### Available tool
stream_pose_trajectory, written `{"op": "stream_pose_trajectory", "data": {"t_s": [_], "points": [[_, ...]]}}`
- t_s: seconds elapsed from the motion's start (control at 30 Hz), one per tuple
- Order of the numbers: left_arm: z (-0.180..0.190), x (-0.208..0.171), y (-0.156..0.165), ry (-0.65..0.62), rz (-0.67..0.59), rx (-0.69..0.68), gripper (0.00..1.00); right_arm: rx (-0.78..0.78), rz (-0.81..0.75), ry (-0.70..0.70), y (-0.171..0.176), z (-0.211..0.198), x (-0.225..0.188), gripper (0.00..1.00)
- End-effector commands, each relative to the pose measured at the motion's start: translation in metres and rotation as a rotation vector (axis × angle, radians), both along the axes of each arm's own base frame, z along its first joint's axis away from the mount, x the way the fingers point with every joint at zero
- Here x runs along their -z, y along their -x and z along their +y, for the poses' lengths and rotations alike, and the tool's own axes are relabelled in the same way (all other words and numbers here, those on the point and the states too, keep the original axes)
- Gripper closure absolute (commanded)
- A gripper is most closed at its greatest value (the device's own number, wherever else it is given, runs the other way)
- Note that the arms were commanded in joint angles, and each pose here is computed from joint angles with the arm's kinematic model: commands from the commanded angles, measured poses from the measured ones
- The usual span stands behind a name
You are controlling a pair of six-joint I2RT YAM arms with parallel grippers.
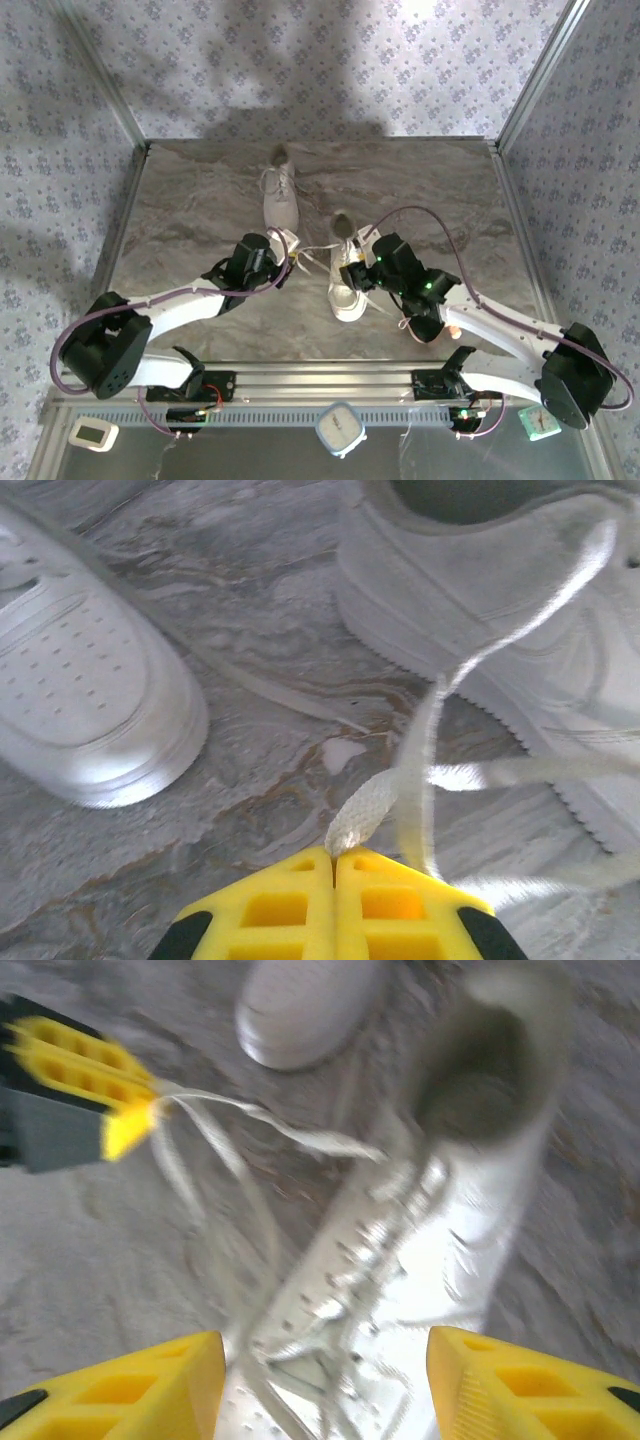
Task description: Tie the shoes
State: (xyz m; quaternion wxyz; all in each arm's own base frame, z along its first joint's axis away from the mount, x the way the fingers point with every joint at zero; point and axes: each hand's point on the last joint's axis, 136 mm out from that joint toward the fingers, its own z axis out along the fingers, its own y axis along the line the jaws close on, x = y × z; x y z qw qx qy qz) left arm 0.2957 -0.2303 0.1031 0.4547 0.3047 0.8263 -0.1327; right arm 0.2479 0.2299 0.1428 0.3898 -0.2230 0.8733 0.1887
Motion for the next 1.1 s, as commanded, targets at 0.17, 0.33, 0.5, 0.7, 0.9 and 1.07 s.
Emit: {"op": "stream_pose_trajectory", "data": {"t_s": [0.17,0.33,0.5,0.7,0.9,1.07], "points": [[0.013,-0.006,-0.024,-0.053,0.013,-0.147,1.0,0.195,0.265,0.072,0.038,-0.052,0.066,0.44],[0.004,-0.011,-0.031,-0.035,0.015,-0.136,1.0,0.127,0.355,0.082,0.054,-0.056,0.085,0.46],[0.004,-0.015,-0.033,-0.034,0.01,-0.148,1.0,0.114,0.379,0.172,0.053,-0.063,0.092,0.53],[0.008,-0.019,-0.033,-0.04,0.002,-0.159,1.0,0.149,0.385,0.286,0.051,-0.064,0.096,0.54],[0.013,-0.024,-0.033,-0.045,-0.004,-0.181,1.0,0.218,0.38,0.423,0.045,-0.072,0.107,0.54],[0.013,-0.027,-0.034,-0.043,-0.016,-0.183,1.0,0.194,0.376,0.483,0.04,-0.061,0.118,0.55]]}}
